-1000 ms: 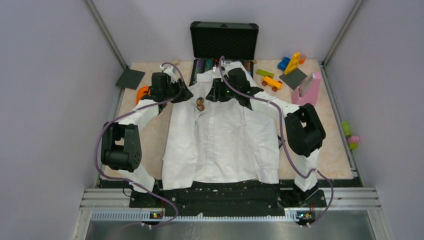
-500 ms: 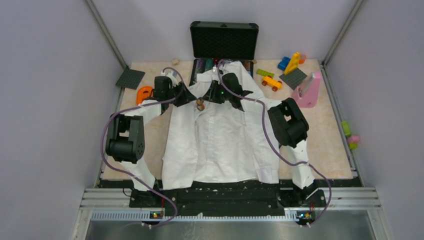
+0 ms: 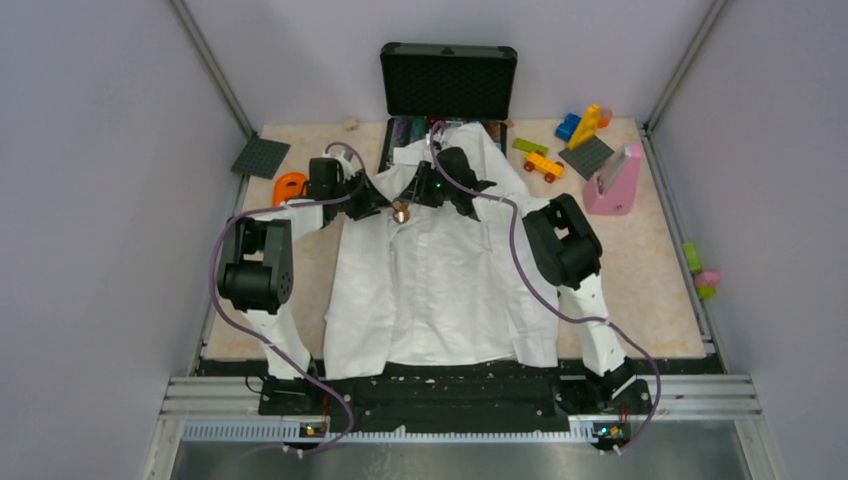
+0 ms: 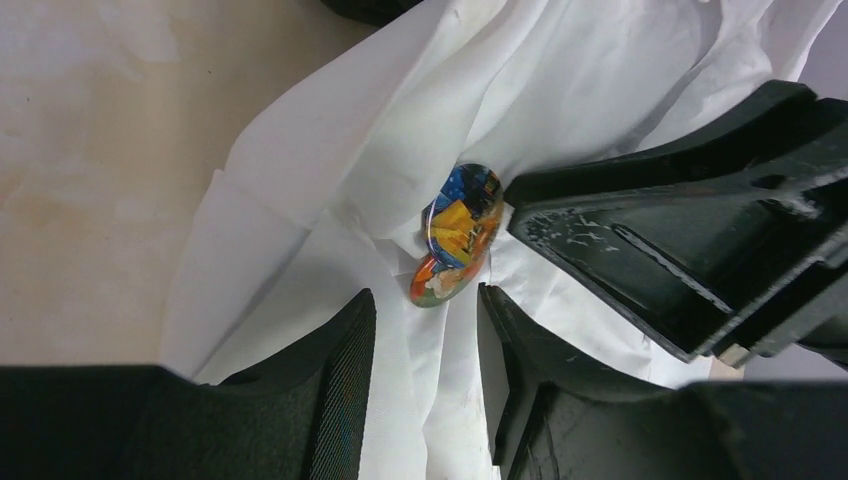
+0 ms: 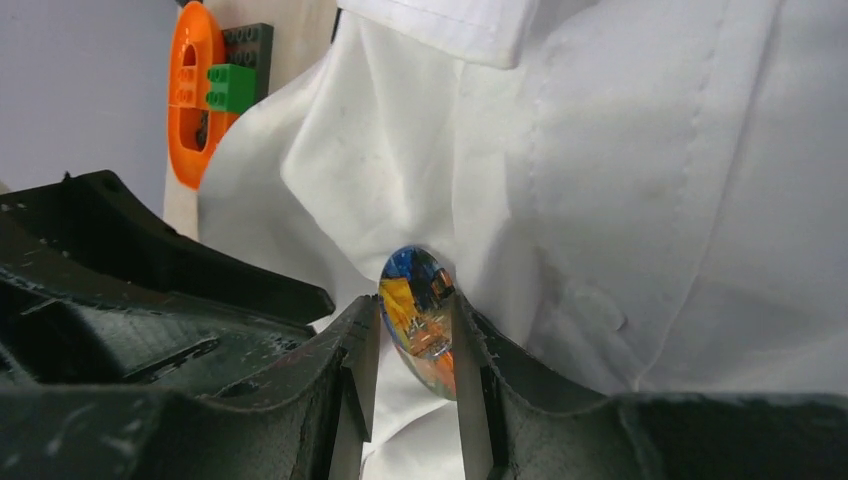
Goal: Remove the brooch from the garment
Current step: Pick up the brooch from the clothes.
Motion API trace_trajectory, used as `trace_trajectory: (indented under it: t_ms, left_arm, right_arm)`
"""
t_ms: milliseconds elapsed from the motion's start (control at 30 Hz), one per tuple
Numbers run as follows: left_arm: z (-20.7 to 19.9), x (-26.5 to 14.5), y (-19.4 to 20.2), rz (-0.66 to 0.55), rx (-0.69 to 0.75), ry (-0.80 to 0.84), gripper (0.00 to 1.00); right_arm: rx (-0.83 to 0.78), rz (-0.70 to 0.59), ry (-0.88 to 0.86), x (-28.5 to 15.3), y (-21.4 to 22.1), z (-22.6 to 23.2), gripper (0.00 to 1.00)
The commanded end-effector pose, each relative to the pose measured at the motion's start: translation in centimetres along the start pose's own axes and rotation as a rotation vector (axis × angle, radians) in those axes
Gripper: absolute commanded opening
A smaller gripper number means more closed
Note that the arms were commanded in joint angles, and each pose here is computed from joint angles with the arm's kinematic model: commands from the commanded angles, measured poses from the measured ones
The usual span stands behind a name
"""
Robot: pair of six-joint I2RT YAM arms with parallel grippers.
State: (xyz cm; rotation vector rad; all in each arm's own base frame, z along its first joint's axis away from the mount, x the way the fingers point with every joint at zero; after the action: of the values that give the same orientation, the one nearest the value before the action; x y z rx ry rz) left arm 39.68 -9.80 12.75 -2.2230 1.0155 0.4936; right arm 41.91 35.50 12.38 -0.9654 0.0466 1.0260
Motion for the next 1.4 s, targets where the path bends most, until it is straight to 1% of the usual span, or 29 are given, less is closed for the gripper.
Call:
trace_trajectory:
  t_ms: [0, 167, 233, 267, 333, 467, 633, 667, 733, 767, 867, 967, 1000, 1033, 1133, 1167, 1200, 1233, 1267, 1300, 1333, 1367]
  left_arm:
    - [-0.5, 0.0, -1.5, -0.031, 0.023, 0.053, 0.45]
    - [0.5, 1.1, -1.4, 0.020, 0.002, 0.045, 0.42]
    - [0.8, 1.6, -1.3, 0.031, -0.007, 0.041, 0.42]
    - [0.9, 1.8, -1.3, 0.034, -0.012, 0.047, 0.42]
    - [0.9, 2.1, -1.3, 0.043, -0.019, 0.066, 0.42]
    - [0.6, 2.4, -1.6, 0.051, -0.014, 0.093, 0.45]
    - [0.2, 2.7, -1.7, 0.067, -0.015, 0.154, 0.50]
    - [0.1, 2.8, -1.7, 0.071, -0.018, 0.168, 0.50]
    - [0.2, 3.0, -1.7, 0.084, -0.025, 0.182, 0.45]
    - [0.3, 3.1, -1.6, 0.087, -0.027, 0.184, 0.42]
    - [0.3, 3.2, -1.6, 0.082, -0.025, 0.205, 0.39]
    - [0.2, 3.1, -1.6, 0.096, -0.040, 0.253, 0.35]
    - [0.2, 2.8, -1.6, 0.087, -0.047, 0.267, 0.34]
    - [0.1, 2.5, -1.8, 0.072, -0.049, 0.278, 0.34]
    - [0.0, 1.4, -2.0, 0.041, -0.048, 0.314, 0.29]
    - [-0.3, 0.9, -2.1, 0.035, -0.044, 0.348, 0.25]
    - [-0.6, 0.6, -2.2, 0.024, -0.040, 0.396, 0.20]
    - [-1.0, 0.3, -2.3, 0.021, -0.045, 0.454, 0.17]
    - [-1.3, 0.1, -2.5, 0.017, -0.049, 0.515, 0.12]
    - [-1.7, -0.2, -2.5, 0.026, -0.067, 0.570, 0.04]
    - [-1.8, -0.3, -2.5, 0.036, -0.102, 0.618, 0.00]
    - [-2.1, -0.7, -2.5, 0.024, -0.080, 0.665, 0.00]
  right_arm:
    - [-0.006, -0.015, -0.037, 1.2, -0.7, 1.4, 0.34]
    - [-0.016, 0.004, -0.021, 1.5, -0.1, 1.3, 0.35]
    - [-0.025, 0.010, 0.011, 1.4, 0.1, 1.1, 0.40]
    - [-0.030, 0.003, 0.024, 1.1, 0.1, 1.1, 0.46]
    - [-0.031, -0.012, 0.042, 0.6, 0.3, 0.8, 0.49]
    - [-0.033, -0.026, 0.060, 0.0, 0.7, 0.5, 0.49]
    - [0.005, -0.011, 0.001, 0.8, 1.2, 0.6, 0.48]
    - [0.012, -0.014, -0.015, 0.9, 1.1, 0.8, 0.48]
    - [0.018, -0.020, -0.041, 1.1, 1.0, 1.0, 0.47]
    - [0.017, -0.018, -0.054, 1.2, 0.9, 1.1, 0.46]
    - [0.014, -0.018, -0.084, 1.4, 0.6, 1.5, 0.42]
    - [0.047, -0.036, -0.121, 1.1, 0.3, 1.6, 0.33]
    - [0.068, -0.050, -0.144, 0.7, 0.1, 1.8, 0.31]
    - [0.075, -0.065, -0.165, 0.4, -0.1, 1.9, 0.26]
    - [0.062, -0.104, -0.190, -0.5, -0.5, 2.4, 0.16]
    - [0.051, -0.112, -0.208, -0.7, -0.7, 2.7, 0.11]
    - [0.045, -0.112, -0.226, -0.8, -0.8, 2.8, 0.08]
    - [0.041, -0.109, -0.247, -0.9, -0.8, 3.0, 0.07]
    - [0.041, -0.106, -0.269, -1.0, -0.8, 3.2, 0.05]
    - [0.040, -0.107, -0.293, -1.2, -0.8, 3.5, 0.05]
    - [0.042, -0.107, -0.299, -1.5, -0.7, 3.5, 0.05]
    - [0.037, -0.113, -0.302, -1.9, -0.7, 3.6, 0.07]
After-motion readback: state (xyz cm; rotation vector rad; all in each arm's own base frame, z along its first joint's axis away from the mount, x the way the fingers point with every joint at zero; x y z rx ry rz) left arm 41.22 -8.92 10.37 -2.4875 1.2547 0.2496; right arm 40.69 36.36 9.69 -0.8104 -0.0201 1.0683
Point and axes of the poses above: each gripper's point midway between its finger pads, its own x axis out along the fingers, its own z axis along the line the jaws close on, y = z × x, the point moved 9 cm from there along -x, back along the fingers, and after that the axes turned 8 degrees about -x, right-handed, at the moved point
